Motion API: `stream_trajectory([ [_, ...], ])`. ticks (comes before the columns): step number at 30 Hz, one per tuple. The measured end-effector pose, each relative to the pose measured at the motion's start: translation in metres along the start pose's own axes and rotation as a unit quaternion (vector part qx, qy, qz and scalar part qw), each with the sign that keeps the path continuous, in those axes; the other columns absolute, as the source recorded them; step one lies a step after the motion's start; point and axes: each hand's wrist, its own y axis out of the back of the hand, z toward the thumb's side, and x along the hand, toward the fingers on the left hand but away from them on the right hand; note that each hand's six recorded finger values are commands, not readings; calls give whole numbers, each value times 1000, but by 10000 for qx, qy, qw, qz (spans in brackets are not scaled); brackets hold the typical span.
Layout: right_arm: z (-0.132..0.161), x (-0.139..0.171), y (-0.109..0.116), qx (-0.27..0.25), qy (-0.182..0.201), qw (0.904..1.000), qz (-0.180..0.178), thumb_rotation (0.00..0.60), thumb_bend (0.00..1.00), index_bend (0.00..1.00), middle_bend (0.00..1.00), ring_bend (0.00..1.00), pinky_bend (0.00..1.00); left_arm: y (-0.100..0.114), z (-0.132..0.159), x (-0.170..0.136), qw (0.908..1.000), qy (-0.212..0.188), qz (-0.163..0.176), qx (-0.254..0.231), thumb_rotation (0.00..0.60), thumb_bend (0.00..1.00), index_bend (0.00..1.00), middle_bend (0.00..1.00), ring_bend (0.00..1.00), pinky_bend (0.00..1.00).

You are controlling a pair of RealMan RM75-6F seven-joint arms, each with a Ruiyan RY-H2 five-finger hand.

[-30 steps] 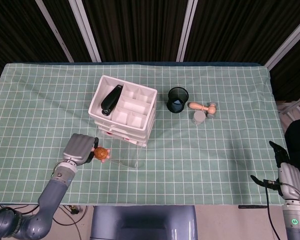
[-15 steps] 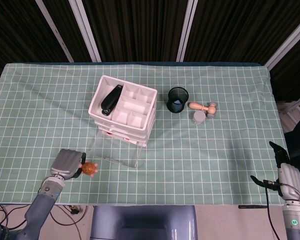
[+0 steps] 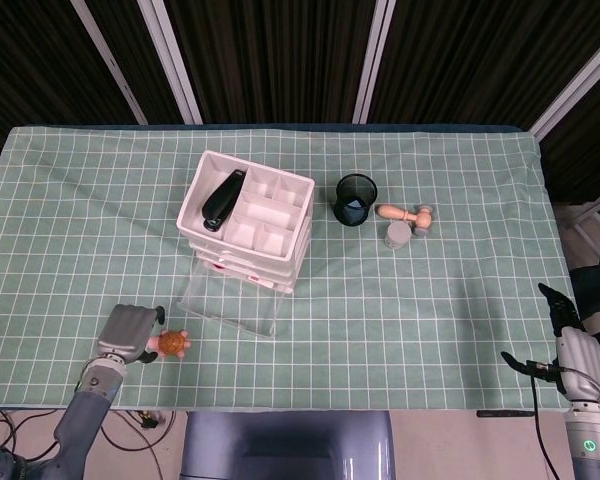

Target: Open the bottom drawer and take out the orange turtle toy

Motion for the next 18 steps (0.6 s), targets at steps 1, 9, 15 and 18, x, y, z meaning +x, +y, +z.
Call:
stream_trajectory([
  [1,0,0,0,5,5,10000,2,600,154,0,97,0,185,1,-1,-1,10000,10,33,-19,600,130,387,1000,1000,1000],
  [9,0,0,0,73,45,10000,-12,600,153,0,96,0,184,28,-17,-21,9957,35,820,-434,600,145,270,552,594,697],
  [15,1,1,-1,172,88,9998,-12,600,153,0,97,0,184,42,-55,-62,9815,203,1687,-884,600,112,20,34,61,194],
  [18,1,1,-1,208,90,9997,-27,600,153,0,97,0,184,39,-82,-81,9765,473,1893,-914,600,78,0,0,0,35],
])
